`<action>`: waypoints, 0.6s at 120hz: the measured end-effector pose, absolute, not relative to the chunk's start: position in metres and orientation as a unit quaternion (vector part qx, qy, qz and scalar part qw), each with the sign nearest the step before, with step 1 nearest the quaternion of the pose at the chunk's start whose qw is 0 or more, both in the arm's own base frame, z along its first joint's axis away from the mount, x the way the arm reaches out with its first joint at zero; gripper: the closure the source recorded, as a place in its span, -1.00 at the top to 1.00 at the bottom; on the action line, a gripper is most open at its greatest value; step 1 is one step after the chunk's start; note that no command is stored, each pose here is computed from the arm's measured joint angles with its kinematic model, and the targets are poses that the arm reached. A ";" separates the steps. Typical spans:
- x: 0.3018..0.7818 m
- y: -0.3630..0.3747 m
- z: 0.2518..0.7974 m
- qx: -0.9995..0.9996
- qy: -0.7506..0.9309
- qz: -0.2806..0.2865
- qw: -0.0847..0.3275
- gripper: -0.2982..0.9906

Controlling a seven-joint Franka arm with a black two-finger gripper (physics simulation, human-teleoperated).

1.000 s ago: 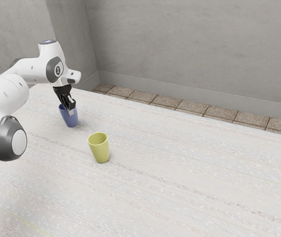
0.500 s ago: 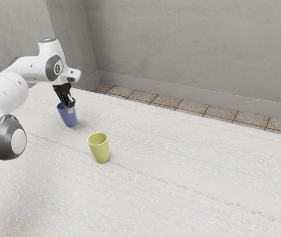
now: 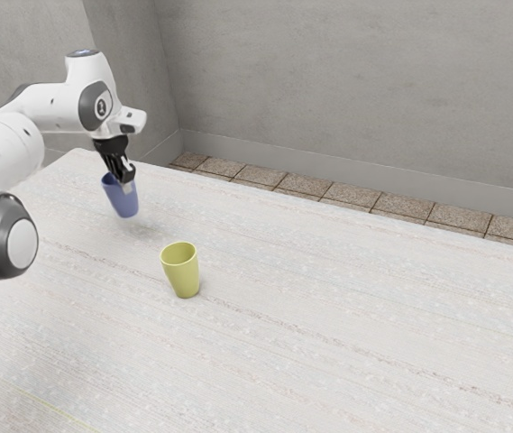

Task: Place the left cup onto the right cup

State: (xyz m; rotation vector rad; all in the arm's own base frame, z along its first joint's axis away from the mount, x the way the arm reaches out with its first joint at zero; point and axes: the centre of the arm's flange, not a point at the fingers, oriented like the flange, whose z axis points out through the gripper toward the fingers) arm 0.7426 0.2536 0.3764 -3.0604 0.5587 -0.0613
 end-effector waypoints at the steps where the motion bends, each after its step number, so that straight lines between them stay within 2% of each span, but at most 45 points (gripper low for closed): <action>1: 0.743 0.253 0.377 -0.983 0.180 -0.020 0.015 -0.68; 72: 0.727 0.197 0.454 -0.977 0.210 -0.036 0.023 -0.68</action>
